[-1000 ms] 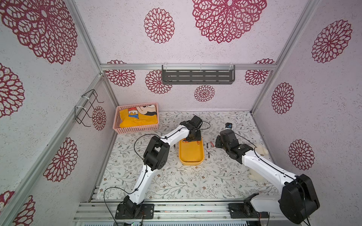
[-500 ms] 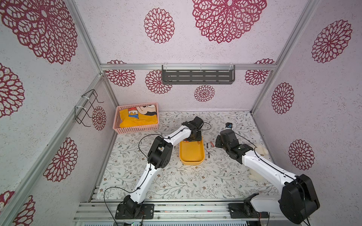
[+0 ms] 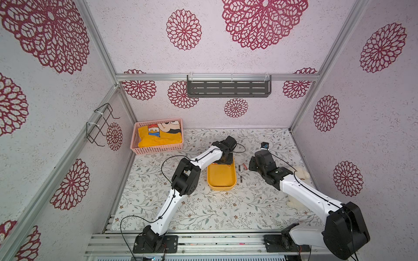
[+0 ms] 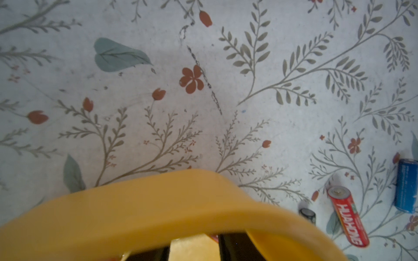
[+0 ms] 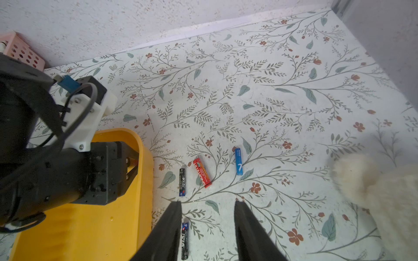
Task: Take the batteries out of the storage box
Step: Pick up the battery from the storage box.
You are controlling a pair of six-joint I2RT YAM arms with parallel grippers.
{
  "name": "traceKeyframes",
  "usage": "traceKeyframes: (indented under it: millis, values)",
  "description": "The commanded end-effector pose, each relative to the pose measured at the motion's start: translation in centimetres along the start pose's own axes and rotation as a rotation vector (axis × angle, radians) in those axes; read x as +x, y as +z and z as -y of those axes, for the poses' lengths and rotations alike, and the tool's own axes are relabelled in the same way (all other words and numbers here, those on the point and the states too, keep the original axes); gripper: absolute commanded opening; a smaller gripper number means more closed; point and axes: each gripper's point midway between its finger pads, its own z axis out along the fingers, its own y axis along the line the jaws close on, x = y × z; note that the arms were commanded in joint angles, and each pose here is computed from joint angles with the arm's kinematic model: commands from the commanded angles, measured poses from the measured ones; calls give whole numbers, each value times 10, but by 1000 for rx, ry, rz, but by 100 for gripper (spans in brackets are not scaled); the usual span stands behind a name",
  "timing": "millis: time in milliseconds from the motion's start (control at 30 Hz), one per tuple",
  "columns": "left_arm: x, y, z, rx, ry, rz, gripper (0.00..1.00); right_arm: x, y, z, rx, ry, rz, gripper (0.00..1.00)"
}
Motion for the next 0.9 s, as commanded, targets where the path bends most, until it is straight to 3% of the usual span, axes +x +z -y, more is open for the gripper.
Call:
traceKeyframes:
  millis: [0,133,333,600,867]
  values:
    - [7,-12,9,27,17,-26,37,-11,-4,-2,-15,11,33,44]
    - [7,-19,14,54,7,-28,41,-11,-4,-2,-15,7,33,44]
    - [14,-13,15,66,-2,-43,39,-14,-6,-2,-17,10,42,44]
    - [20,-1,7,33,14,-64,23,-16,-9,-2,-23,14,52,45]
    - [21,-1,2,5,39,-71,14,-15,-8,-9,-62,19,45,46]
